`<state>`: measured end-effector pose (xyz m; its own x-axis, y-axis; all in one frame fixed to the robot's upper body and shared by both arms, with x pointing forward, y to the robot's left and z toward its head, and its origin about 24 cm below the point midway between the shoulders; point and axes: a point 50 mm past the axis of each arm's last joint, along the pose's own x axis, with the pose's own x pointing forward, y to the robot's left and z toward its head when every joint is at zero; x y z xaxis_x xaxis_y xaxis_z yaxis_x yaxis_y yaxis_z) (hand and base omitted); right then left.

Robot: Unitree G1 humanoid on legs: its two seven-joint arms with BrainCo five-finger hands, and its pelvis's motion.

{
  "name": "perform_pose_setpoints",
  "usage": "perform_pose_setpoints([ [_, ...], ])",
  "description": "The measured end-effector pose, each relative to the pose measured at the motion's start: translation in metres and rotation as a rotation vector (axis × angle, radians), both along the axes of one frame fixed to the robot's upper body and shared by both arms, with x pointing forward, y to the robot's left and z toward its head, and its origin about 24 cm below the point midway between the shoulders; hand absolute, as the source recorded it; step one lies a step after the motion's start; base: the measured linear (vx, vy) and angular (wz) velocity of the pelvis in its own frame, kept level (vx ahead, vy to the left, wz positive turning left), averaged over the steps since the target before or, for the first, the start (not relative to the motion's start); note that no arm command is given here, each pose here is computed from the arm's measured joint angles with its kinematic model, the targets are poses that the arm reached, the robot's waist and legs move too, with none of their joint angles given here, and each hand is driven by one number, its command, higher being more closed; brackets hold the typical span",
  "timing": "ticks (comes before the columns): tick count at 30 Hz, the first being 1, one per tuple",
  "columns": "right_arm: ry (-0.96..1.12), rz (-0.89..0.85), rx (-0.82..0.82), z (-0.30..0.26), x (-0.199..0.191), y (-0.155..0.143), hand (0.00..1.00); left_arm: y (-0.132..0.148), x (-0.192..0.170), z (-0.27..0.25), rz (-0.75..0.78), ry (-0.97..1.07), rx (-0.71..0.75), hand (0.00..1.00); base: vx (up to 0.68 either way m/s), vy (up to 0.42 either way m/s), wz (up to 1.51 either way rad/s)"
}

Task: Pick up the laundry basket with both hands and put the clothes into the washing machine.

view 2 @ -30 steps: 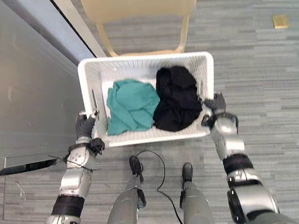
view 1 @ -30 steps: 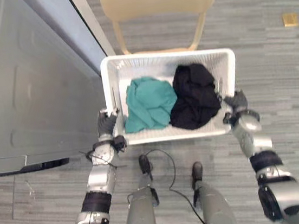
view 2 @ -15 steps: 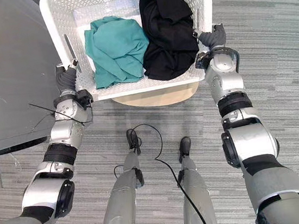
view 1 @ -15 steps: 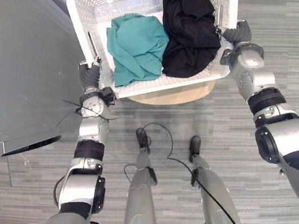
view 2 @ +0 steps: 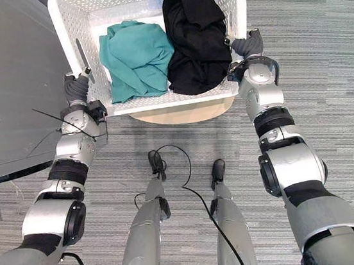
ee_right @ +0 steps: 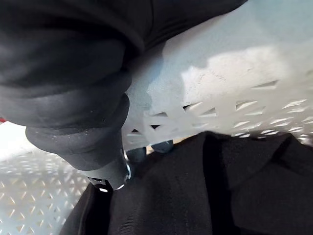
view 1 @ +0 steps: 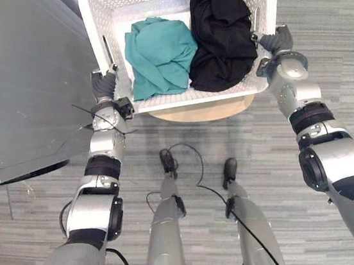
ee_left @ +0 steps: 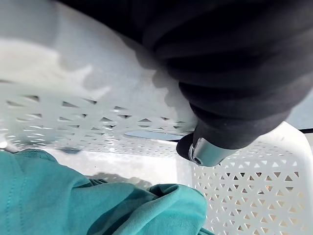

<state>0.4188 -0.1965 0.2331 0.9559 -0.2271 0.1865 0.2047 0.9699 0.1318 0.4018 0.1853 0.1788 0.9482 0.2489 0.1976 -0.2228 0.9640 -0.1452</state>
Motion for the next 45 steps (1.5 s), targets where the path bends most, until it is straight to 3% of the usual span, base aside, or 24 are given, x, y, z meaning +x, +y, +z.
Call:
perform_pose_setpoints([
  [4, 0.0, -0.003, 0.002, 0.001, 0.0, 0.0, 1.0, 0.0, 0.0, 0.001, 0.001, 0.001, 0.005, 1.0, 0.0, 0.01, -0.04],
  [5, 0.001, -0.004, 0.002, 0.0, 0.0, 0.0, 1.0, -0.001, 0.001, 0.0, 0.004, 0.006, 0.014, 0.0, 0.0, 0.0, 0.0],
  [8, 0.003, -0.006, 0.008, -0.001, 0.0, 0.0, 1.0, -0.001, 0.003, 0.002, 0.016, 0.015, 0.015, 0.0, 0.0, 0.0, 0.0],
  [9, 0.004, -0.014, 0.019, -0.001, 0.0, 0.0, 0.0, -0.001, 0.004, 0.003, 0.02, 0.017, 0.013, 0.0, 0.0, 0.0, 0.0],
  [23, 0.005, -0.034, 0.235, -0.008, 0.003, 0.003, 0.0, 0.003, 0.006, 0.003, 0.065, 0.038, -0.052, 0.0, 0.0, 0.0, 0.0],
  [45, 0.068, -0.145, 0.289, -0.023, 0.001, -0.014, 0.0, -0.001, 0.01, 0.001, 0.075, 0.084, -0.046, 0.0, 0.0, -0.002, -0.03],
])
